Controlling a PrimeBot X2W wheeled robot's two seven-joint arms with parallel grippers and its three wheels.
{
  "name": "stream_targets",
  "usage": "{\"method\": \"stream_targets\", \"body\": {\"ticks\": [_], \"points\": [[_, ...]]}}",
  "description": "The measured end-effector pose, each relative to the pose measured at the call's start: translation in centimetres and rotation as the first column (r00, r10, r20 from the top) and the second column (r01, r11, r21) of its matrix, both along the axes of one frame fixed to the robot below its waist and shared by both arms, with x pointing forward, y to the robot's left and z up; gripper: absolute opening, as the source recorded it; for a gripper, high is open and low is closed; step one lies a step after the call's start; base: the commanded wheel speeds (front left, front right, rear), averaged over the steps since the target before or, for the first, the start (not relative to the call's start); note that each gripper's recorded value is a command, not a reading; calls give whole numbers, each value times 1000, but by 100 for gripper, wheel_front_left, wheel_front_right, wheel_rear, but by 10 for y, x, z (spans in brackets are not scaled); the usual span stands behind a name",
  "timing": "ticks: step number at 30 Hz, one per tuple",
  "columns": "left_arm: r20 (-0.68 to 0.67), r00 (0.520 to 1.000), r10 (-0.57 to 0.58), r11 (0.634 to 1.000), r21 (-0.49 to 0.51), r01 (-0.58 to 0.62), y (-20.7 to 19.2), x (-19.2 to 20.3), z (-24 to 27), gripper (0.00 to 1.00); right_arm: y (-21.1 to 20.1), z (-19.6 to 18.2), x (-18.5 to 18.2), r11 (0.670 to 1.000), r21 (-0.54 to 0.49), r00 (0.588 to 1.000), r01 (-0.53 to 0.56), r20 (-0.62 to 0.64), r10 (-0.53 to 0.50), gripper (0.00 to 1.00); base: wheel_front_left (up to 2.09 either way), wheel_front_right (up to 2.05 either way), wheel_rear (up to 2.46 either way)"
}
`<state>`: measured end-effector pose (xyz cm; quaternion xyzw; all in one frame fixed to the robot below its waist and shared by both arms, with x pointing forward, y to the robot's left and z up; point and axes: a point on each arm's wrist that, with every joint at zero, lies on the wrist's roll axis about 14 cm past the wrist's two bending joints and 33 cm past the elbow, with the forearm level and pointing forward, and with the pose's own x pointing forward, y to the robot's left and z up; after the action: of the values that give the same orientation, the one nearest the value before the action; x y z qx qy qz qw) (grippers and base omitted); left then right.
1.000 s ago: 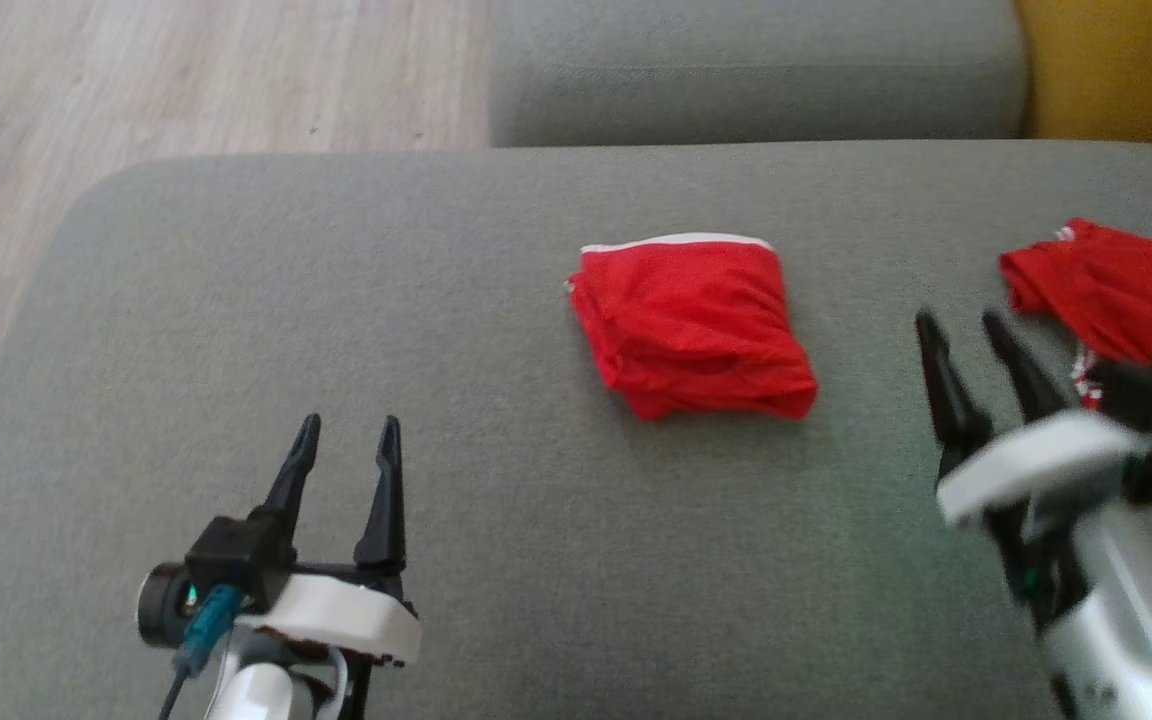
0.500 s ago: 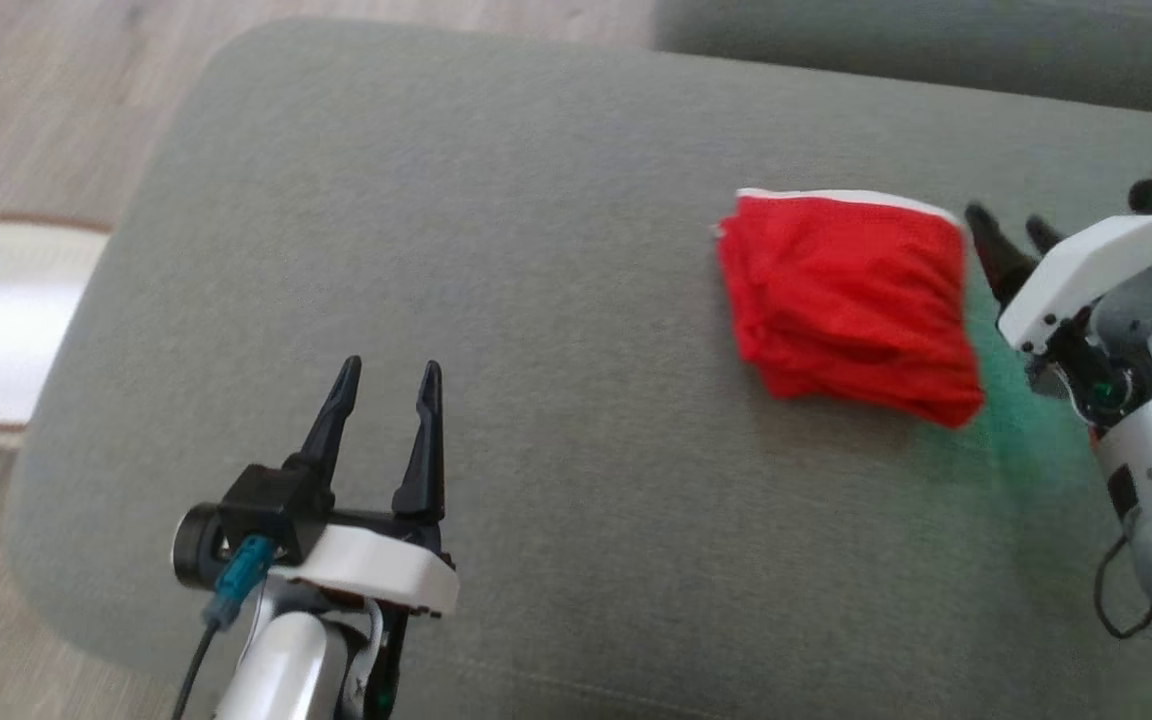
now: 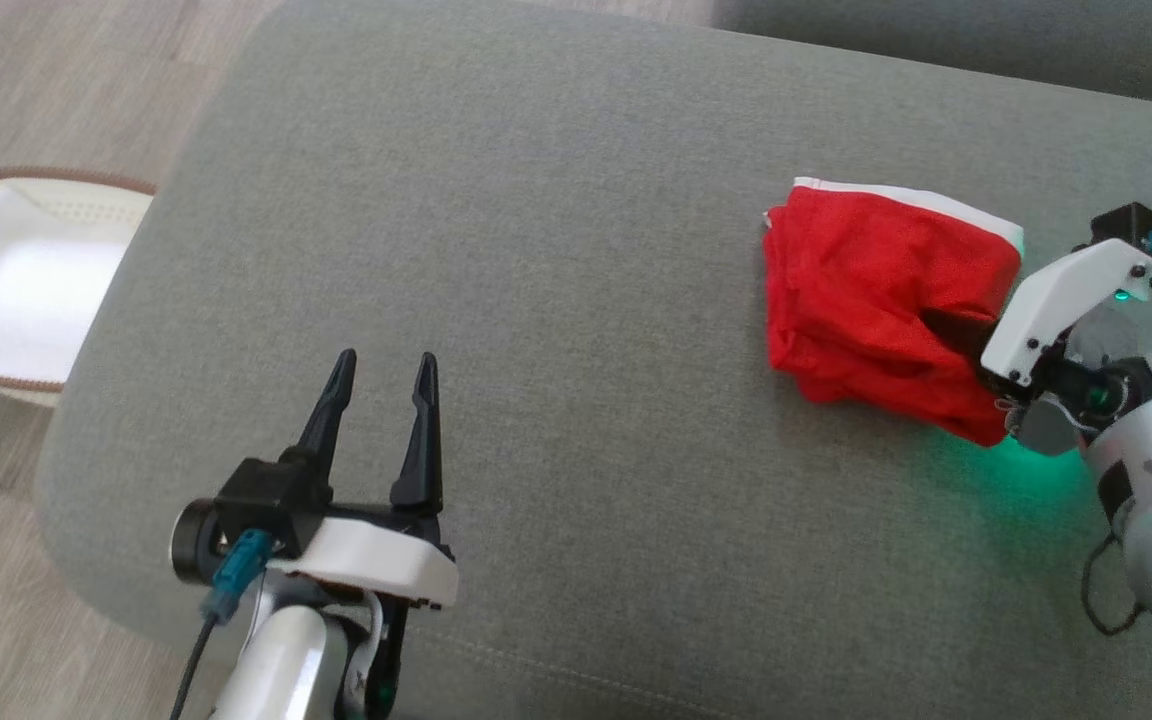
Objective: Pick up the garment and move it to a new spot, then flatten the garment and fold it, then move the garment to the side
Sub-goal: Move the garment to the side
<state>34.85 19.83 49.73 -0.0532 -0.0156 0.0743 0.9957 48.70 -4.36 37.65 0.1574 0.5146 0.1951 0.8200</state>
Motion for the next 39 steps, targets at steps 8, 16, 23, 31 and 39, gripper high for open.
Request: {"method": "stream_targets", "body": {"ticks": [8,16,23,31,39], "points": [[16,998,-62,998,-4,62,-16,7,3,100,-23,8,-5,998,-15,990,59,130,-56,0,0,0,0],[32,971,-238,971,-8,238,-62,18,5,100,-59,45,-10,993,-25,959,111,264,-101,0,0,0,0],[34,892,-450,893,-15,451,-128,26,4,100,-115,71,-29,979,-55,920,196,356,-164,0,0,0,0],[51,775,-630,775,-23,632,-200,28,9,100,-170,70,-70,950,-75,891,302,377,-253,0,0,0,0],[40,715,-698,714,-29,699,-231,24,5,100,-203,67,-90,925,-78,867,371,384,-316,0,0,0,0]]}}
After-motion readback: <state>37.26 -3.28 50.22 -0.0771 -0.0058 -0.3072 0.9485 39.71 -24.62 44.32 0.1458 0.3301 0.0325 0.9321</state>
